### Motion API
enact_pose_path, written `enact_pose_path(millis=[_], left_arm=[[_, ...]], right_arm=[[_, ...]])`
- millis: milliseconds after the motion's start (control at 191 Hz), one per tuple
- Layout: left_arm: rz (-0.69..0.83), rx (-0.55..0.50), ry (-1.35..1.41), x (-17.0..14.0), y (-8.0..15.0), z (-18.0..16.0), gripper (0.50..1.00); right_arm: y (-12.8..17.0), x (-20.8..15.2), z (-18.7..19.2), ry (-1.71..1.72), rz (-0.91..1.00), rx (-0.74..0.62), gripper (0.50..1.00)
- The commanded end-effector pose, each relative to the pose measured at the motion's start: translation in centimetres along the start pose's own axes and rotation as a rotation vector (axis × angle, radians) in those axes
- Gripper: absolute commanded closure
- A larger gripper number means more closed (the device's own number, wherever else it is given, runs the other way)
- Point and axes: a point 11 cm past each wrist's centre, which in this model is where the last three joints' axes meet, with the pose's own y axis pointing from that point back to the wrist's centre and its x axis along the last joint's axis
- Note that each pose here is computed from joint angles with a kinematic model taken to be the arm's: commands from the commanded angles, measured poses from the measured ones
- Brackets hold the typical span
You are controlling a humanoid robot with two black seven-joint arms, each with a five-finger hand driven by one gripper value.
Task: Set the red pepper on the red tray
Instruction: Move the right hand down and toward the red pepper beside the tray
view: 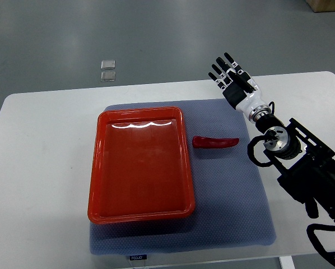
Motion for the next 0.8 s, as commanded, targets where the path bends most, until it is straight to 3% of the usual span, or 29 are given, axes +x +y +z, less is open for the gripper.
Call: enact_pose_path(millis=[0,550,797], left_arm=[[-0.002,0.001,0.000,-0.1,0.0,-0.1,0.500],[-0.006,-0.005,-0.004,-0.2,0.0,0.0,0.500],[-0.006,-0.005,-0.004,-0.2,0.0,0.0,0.500]], right_arm=[[0.0,0.0,0.0,0.000,-0.001,0.000,0.579],[-0.2,-0.3,-1.0,0.088,-0.041,-0.020,0.576],[-1.2,-1.7,-4.2,0.486,-0.132,-0.088,0.579]])
